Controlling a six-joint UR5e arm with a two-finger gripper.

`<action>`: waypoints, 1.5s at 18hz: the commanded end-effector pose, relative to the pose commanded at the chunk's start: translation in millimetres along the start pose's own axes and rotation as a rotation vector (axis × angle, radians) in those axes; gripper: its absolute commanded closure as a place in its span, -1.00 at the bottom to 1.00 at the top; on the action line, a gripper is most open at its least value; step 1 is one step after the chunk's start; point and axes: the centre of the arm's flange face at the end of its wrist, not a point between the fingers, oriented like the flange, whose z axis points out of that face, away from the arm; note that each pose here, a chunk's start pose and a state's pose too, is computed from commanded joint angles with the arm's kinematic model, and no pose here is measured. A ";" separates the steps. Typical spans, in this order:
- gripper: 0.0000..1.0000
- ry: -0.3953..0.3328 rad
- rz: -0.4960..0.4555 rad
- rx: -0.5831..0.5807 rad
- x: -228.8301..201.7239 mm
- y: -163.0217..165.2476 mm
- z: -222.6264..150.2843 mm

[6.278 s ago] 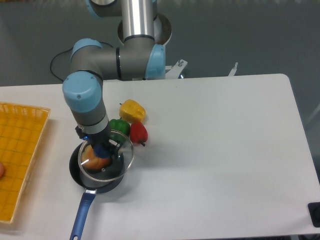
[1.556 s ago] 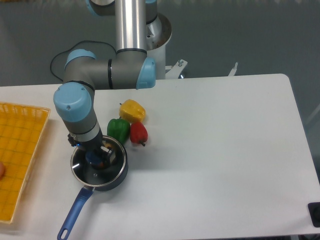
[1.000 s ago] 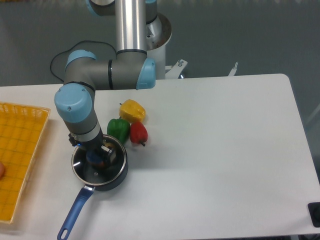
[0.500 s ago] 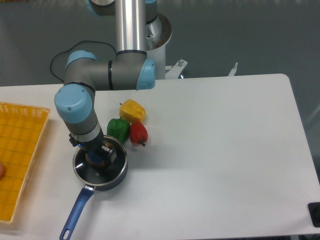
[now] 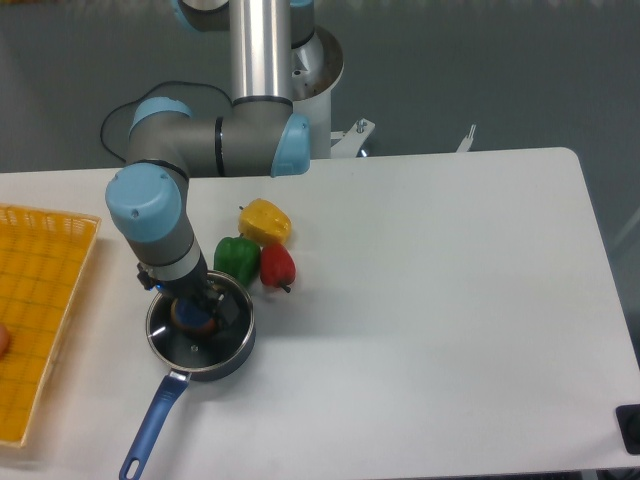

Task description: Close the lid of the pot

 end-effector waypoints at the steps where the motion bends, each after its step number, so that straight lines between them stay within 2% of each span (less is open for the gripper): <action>1: -1.00 -0.008 0.000 0.013 1.6 3.2 -14.5; 5: -1.00 0.010 0.025 -0.017 9.7 35.2 -53.0; 8: -1.00 0.013 0.032 -0.026 -35.4 83.8 -72.8; 11: -1.00 0.038 0.052 -0.066 -100.9 134.7 -78.4; 13: -1.00 0.024 0.065 -0.067 -143.7 167.1 -84.7; 16: -1.00 0.014 0.027 -0.060 -208.3 221.7 -88.3; 17: -1.00 0.010 0.060 -0.060 -226.4 237.6 -90.7; 21: -1.00 0.036 0.215 -0.080 -300.0 292.7 -73.1; 23: -1.00 0.043 0.276 -0.082 -329.7 303.2 -54.0; 24: -1.00 0.030 0.277 -0.083 -346.9 310.3 -45.7; 27: -1.00 0.037 0.342 -0.085 -371.5 319.0 -24.8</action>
